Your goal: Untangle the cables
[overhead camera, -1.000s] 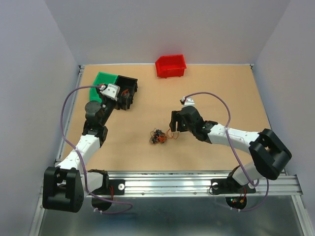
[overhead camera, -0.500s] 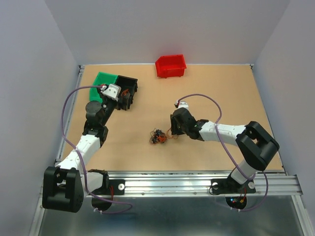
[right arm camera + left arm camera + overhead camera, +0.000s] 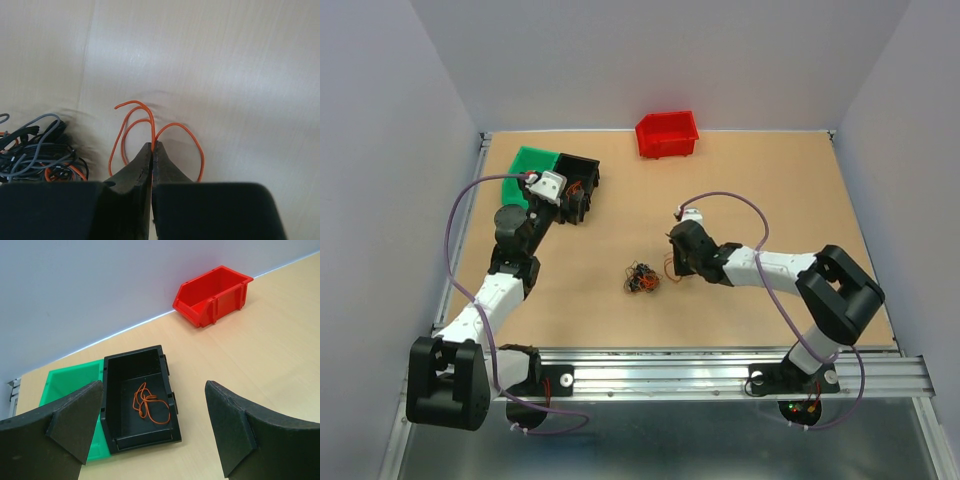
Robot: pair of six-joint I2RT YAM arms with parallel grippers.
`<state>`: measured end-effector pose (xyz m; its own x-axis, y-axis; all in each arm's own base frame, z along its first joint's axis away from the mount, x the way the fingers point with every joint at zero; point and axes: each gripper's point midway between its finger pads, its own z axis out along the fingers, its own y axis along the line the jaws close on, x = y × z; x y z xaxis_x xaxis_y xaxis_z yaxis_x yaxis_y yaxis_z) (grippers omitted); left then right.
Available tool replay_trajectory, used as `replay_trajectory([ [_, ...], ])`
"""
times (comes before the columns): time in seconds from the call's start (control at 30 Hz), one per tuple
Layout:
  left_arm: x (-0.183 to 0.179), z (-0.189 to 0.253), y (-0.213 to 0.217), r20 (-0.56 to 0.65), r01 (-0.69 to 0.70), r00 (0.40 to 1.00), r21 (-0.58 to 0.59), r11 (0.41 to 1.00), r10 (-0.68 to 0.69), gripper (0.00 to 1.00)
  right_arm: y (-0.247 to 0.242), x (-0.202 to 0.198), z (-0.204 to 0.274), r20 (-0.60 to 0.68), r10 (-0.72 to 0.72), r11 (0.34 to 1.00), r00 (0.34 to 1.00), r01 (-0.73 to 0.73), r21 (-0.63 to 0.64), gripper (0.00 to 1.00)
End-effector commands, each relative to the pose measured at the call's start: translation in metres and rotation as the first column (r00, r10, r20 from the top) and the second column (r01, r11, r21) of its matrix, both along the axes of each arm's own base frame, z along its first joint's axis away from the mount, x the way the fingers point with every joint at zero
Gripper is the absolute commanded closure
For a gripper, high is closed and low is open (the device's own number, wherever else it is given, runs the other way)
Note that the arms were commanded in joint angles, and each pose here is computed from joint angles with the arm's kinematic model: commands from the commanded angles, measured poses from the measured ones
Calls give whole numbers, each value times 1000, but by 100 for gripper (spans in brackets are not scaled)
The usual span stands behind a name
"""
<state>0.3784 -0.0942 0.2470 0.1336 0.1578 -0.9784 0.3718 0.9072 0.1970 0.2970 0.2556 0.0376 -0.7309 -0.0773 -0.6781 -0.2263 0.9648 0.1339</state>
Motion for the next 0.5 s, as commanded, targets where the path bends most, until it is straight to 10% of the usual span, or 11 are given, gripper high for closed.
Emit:
replay_trajectory([
  [0.0,-1,15,-6,60,21,998,6,1000,-21,6,2,13,46,124,-27,998,992,19,62,100],
  [0.47,0,15,-2,61,-1,998,6,1000,0,6,-21,-16,158,427,-59,935,902,-100,340,99],
])
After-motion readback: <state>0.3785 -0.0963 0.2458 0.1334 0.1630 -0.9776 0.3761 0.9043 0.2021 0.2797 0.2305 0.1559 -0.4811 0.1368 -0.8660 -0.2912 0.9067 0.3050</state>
